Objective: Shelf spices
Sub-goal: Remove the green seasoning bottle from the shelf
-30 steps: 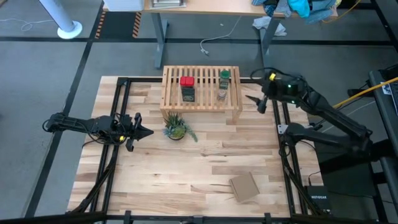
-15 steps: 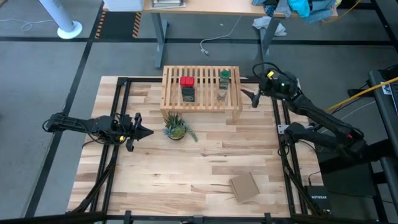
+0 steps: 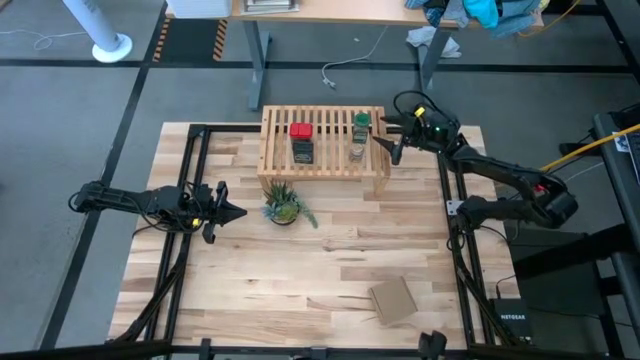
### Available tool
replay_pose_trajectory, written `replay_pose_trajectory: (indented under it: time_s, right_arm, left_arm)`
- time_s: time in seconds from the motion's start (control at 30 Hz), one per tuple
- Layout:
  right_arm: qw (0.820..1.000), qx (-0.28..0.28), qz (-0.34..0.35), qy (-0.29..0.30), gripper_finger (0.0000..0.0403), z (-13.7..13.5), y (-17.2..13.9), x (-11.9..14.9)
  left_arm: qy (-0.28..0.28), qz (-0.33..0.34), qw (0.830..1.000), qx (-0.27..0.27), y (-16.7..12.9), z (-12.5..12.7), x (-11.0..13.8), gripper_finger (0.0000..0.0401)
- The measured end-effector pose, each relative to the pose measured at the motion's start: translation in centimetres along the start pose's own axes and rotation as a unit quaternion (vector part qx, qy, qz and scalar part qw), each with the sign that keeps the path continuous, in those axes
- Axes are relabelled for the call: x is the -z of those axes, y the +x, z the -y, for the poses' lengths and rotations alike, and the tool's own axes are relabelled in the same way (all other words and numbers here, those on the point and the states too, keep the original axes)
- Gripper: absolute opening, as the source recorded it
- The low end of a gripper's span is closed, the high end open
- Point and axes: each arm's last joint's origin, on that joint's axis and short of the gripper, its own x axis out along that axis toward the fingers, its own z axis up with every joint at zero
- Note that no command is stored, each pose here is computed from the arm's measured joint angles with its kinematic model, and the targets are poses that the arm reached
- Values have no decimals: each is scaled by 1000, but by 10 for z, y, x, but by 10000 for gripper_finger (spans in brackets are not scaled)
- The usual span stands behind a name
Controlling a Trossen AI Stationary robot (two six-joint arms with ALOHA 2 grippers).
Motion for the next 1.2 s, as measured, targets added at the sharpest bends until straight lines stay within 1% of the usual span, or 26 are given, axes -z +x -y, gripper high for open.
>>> replay_pose_trajectory:
  time_s: [0.17, 0.27, 0.37, 0.57, 0.7, 0.87, 1.2]
  right_arm:
    - [1000, -3, 6, 25, 326, 6, 2, 5]
    - [999, -23, 21, 43, 326, 7, 6, 5]
    - [998, -37, 39, 46, 326, 7, 7, 4]
    - [996, -37, 45, 69, 326, 7, 7, 2]
    - [996, -39, 45, 71, 326, 7, 8, 2]
    - [994, -60, 47, 79, 326, 6, 7, 2]
    - [993, -64, 51, 82, 326, 7, 10, 4]
  left_arm:
    - [0, 0, 1000, 0, 0, 0, 0, 0]
    - [0, 0, 1000, 0, 0, 0, 0, 0]
    - [0, 0, 1000, 0, 0, 0, 0, 0]
    - [0, 0, 1000, 0, 0, 0, 0, 0]
    - [0, 0, 1000, 0, 0, 0, 0, 0]
    - [0, 0, 1000, 0, 0, 0, 0, 0]
    - [0, 0, 1000, 0, 0, 0, 0, 0]
